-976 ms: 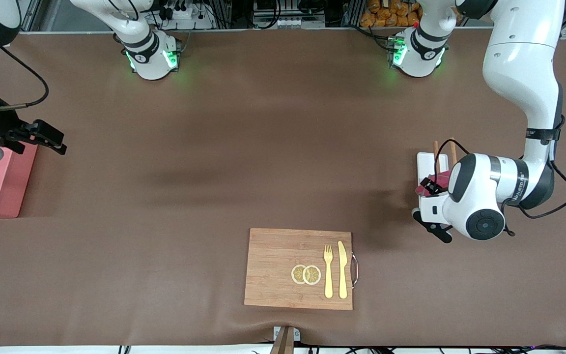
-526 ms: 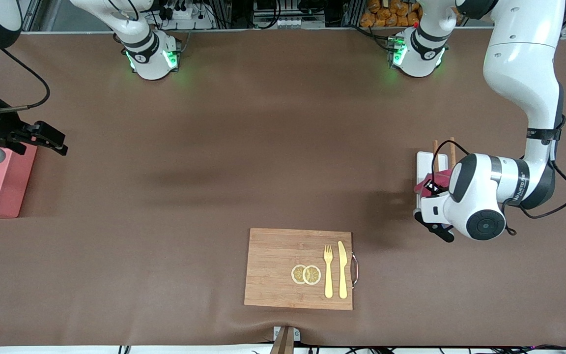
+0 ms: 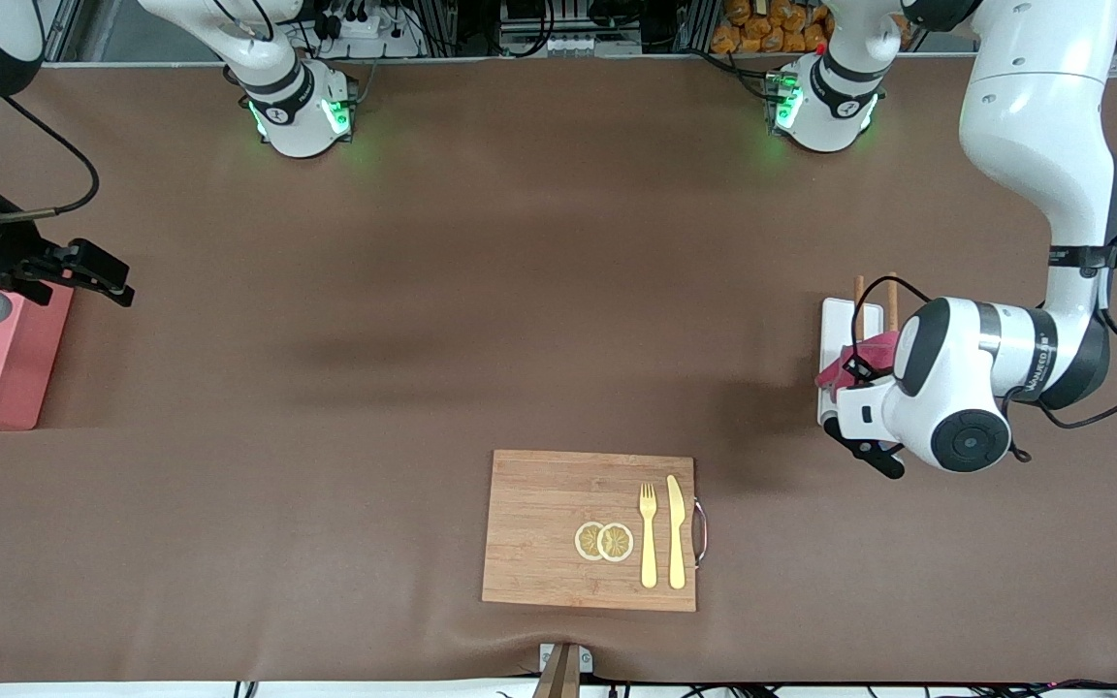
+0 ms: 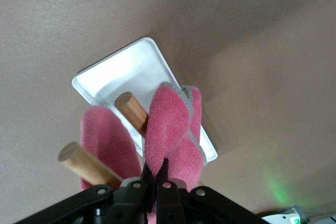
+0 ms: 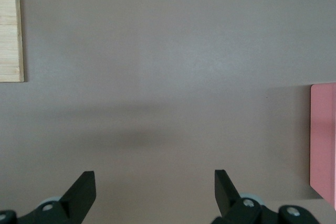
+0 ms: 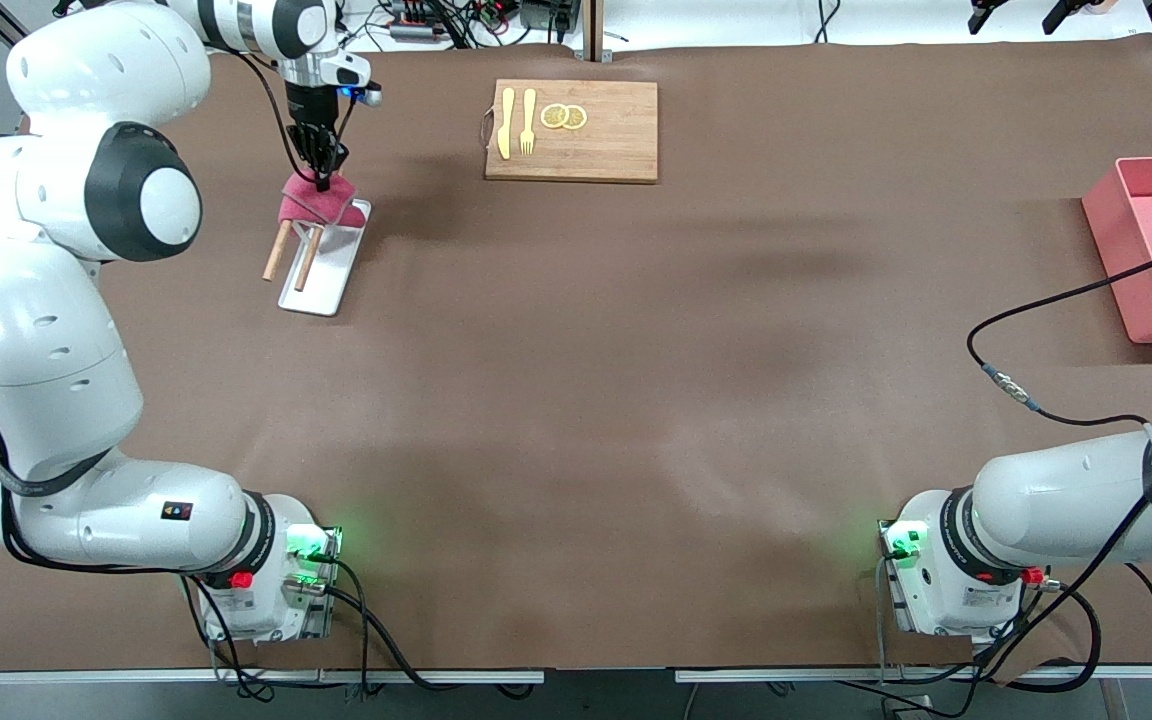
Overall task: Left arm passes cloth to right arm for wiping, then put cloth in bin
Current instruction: 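Close the left gripper on the pink cloth, then lift the cloth with the left gripper while the right gripper reaches toward it, then grasp the pink cloth with the right gripper from the left gripper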
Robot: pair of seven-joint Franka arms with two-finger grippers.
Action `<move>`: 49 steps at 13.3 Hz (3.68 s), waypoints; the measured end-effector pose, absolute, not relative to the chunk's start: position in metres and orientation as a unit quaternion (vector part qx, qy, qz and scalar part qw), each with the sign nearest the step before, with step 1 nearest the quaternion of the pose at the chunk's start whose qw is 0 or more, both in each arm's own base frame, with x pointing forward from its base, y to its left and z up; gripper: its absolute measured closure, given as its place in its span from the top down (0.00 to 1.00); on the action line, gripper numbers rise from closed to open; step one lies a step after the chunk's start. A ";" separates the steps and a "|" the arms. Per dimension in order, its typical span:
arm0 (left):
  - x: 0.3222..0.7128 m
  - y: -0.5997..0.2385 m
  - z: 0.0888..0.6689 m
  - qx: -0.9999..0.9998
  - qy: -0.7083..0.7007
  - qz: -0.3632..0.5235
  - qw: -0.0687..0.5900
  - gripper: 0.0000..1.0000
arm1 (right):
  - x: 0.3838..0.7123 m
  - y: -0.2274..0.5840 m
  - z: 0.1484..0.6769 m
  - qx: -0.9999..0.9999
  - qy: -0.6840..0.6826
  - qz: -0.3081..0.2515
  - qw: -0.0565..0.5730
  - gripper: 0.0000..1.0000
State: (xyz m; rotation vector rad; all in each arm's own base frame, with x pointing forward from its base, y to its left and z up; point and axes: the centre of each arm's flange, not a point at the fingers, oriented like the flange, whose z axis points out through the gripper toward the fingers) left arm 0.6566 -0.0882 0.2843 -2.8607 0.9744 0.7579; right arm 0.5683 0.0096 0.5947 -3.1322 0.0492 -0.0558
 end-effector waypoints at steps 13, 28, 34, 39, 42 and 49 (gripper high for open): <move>0.640 -0.172 0.456 -0.982 0.105 0.133 -0.082 0.04 | 0.560 0.026 0.596 -0.989 0.125 0.026 0.078 1.00; 0.523 -0.511 0.504 -0.964 -0.067 -0.017 -0.256 0.04 | 0.611 0.157 0.468 -0.744 0.477 0.387 0.262 1.00; 0.492 -0.553 0.521 -0.946 -0.098 -0.033 -0.307 0.04 | 0.612 0.229 0.444 -0.737 0.491 0.384 0.260 1.00; 0.493 -0.553 0.527 -0.941 -0.104 -0.041 -0.319 0.04 | 0.594 0.276 0.437 -0.750 0.473 0.394 0.243 0.94; 0.493 -0.553 0.527 -0.941 -0.105 -0.041 -0.319 0.04 | 0.590 0.284 0.436 -0.753 0.469 0.396 0.239 0.58; 0.497 -0.550 0.529 -0.940 -0.108 -0.046 -0.321 0.13 | 0.592 0.279 0.435 -0.756 0.471 0.389 0.234 0.05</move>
